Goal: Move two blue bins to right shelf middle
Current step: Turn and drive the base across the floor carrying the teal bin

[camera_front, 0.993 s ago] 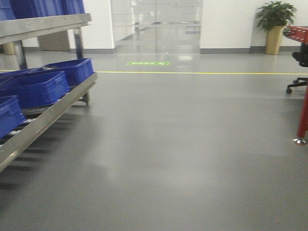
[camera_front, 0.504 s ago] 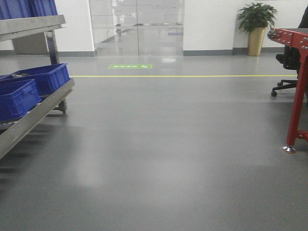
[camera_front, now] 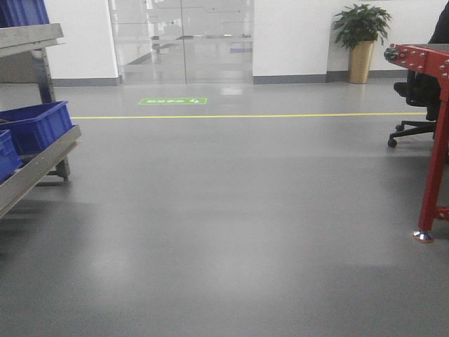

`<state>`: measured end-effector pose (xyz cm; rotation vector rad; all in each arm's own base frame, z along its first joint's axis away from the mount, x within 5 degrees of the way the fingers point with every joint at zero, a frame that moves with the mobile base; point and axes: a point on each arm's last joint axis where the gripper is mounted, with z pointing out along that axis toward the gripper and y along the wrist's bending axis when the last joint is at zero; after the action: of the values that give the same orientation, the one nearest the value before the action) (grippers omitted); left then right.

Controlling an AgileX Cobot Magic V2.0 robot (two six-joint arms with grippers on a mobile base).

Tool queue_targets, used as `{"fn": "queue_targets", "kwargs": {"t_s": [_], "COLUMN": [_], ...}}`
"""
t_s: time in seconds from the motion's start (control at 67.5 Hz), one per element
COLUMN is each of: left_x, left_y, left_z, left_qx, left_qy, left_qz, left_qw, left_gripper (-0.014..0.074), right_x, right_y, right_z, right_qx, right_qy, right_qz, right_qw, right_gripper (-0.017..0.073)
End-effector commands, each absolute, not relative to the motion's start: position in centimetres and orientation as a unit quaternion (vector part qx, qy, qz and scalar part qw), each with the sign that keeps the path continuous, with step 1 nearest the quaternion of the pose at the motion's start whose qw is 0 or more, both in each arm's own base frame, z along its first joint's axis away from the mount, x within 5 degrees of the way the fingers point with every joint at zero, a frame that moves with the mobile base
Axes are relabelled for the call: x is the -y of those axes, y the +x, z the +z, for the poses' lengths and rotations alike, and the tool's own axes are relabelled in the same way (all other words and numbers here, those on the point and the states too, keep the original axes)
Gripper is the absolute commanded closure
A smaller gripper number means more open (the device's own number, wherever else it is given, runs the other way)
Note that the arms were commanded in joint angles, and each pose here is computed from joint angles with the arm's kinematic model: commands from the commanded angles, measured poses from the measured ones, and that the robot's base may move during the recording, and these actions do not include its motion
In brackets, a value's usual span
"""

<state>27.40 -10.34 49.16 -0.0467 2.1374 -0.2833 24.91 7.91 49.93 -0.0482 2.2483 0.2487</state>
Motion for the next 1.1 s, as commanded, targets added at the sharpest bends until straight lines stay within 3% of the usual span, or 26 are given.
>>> {"fn": "queue_targets", "kwargs": {"t_s": [0.0, 1.082], "left_x": [10.44, 10.18], "left_y": [27.32, 27.4], "left_z": [50.81, 50.86], "left_qx": [-0.839, -0.837], "left_qy": [-0.017, -0.015], "left_qz": [-0.142, -0.125], "left_qw": [0.526, 0.533], "left_gripper": [0.0704, 0.0704], "right_x": [-8.23, -8.23], "right_y": [24.25, 24.25], "right_z": [51.5, 51.5], "right_qx": [-0.872, -0.872], "right_qy": [-0.027, -0.027], "right_qz": [0.137, 0.137], "right_qw": [0.468, 0.468], "right_gripper": [0.0726, 0.0726]}}
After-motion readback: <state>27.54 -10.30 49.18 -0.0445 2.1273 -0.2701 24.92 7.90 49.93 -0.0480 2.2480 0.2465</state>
